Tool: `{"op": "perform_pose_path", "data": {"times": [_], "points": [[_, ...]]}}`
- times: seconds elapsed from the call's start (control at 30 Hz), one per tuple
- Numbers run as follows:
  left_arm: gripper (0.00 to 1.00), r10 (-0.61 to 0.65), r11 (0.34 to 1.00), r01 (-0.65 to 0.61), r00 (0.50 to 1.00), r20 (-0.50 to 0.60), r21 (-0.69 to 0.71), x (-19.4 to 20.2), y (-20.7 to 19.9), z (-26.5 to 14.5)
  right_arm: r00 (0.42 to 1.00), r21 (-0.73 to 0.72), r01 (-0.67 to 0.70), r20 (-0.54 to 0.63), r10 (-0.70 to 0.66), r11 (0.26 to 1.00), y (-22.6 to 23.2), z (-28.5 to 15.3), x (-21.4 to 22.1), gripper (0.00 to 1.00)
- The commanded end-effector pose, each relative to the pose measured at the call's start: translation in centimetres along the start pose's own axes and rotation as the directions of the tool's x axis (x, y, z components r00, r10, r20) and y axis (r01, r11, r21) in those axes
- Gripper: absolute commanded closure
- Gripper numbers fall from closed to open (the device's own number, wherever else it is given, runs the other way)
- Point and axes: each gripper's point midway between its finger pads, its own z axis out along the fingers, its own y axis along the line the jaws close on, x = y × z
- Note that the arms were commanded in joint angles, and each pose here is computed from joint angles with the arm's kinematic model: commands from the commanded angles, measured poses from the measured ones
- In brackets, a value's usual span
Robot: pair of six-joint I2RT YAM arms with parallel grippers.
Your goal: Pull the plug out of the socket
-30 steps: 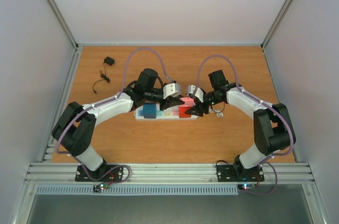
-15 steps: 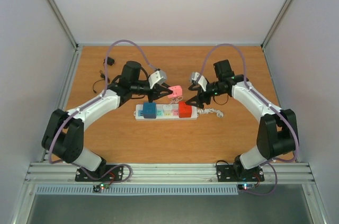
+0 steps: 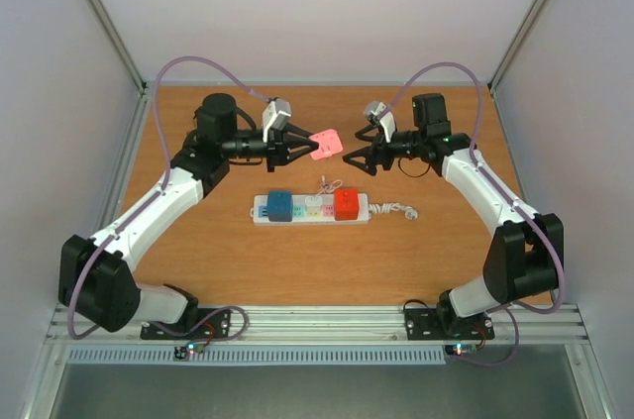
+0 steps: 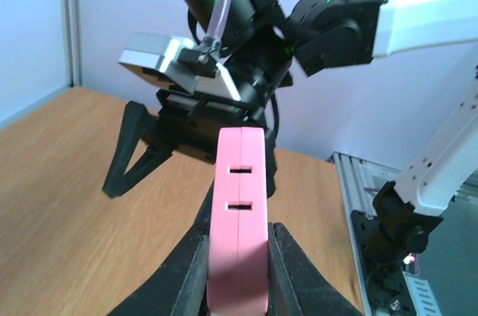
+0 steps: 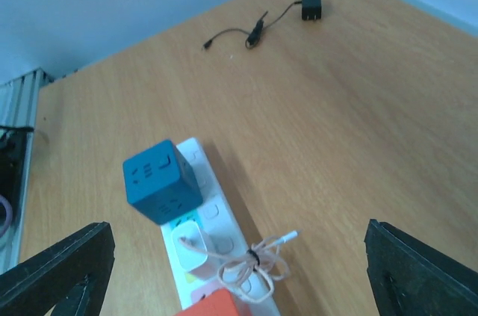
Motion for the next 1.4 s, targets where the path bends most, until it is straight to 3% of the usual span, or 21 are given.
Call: {"op": "perform_pose_path", "data": {"times": [0.0,0.23,0.5,1.37], "points": [[0.99,0.012,0.997,-0.021,0.994,0.109,0.080,-4.7,-2.4,-0.9,0.990,-0.014,-0.018,0.142,0.020,1.000,0.5,-1.5,-5.2,0.07],[0.99,-0.078,0.988,0.053,0.983,0.168,0.146,-5.8,-3.4,-1.2,0.981,-0.073,-0.015,0.190,0.029,0.997,2.2,-2.2,-6.8,0.05],[0.99,-0.095,0.983,0.063,0.978,0.185,0.172,-6.3,-3.4,-1.0,0.978,-0.144,0.013,0.206,0.017,0.989,4.6,-2.1,-7.6,0.04],[0.99,-0.156,0.974,0.126,0.975,0.158,0.186,-5.1,-2.9,0.2,0.973,-0.194,0.130,0.215,-0.087,0.972,8.7,-1.7,-8.3,0.03]]}}
